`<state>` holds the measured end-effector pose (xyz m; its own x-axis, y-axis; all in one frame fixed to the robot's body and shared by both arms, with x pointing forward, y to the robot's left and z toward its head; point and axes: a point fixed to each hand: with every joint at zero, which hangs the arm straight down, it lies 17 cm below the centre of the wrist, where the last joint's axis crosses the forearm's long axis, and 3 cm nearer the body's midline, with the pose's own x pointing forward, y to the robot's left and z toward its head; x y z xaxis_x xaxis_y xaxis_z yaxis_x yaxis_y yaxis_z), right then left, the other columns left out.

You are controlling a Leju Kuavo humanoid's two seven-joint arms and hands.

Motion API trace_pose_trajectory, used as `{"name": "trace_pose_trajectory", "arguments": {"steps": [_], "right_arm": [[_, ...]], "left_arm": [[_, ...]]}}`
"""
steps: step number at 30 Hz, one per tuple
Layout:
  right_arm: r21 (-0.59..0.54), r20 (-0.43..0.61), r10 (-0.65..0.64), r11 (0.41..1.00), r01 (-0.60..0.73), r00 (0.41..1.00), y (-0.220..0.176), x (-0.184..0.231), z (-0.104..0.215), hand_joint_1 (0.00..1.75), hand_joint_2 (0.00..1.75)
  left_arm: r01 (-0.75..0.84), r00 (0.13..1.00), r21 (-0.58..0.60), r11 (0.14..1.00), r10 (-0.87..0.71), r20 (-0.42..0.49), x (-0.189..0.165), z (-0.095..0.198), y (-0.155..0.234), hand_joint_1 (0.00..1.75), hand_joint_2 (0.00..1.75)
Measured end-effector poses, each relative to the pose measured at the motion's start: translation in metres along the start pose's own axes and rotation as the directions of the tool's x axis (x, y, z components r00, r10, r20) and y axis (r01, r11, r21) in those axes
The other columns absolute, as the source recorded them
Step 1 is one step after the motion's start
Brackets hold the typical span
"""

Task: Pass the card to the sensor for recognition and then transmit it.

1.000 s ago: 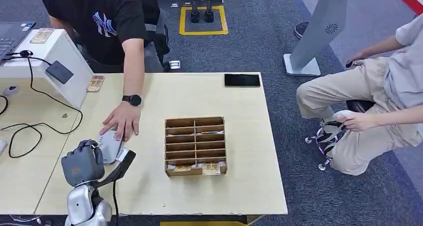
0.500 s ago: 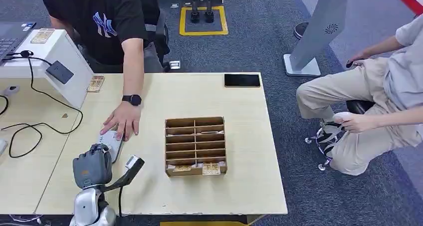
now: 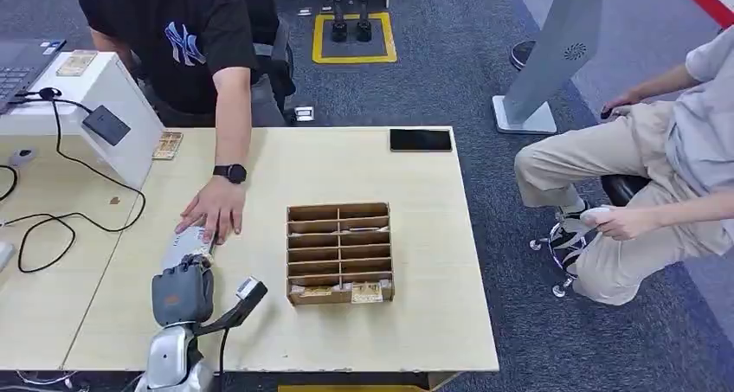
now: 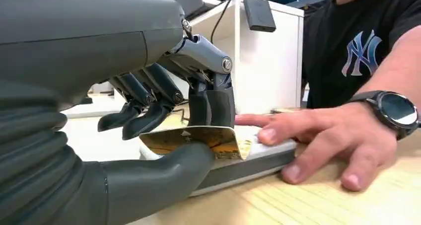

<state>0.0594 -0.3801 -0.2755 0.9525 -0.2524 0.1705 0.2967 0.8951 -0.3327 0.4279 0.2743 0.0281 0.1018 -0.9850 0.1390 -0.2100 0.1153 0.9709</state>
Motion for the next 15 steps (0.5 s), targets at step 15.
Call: {"name": "trace_pose_trajectory", "arguments": {"steps": [15], "right_arm": [[0.000, -0.003, 0.000, 1.000, 0.000, 1.000, 0.000, -0.001, 0.000, 0.00, 1.75]], "left_arm": [[0.020, 1.000, -0.034, 0.999, -0.019, 0.007, -0.001, -0.005, -0.012, 1.75, 1.75]]}}
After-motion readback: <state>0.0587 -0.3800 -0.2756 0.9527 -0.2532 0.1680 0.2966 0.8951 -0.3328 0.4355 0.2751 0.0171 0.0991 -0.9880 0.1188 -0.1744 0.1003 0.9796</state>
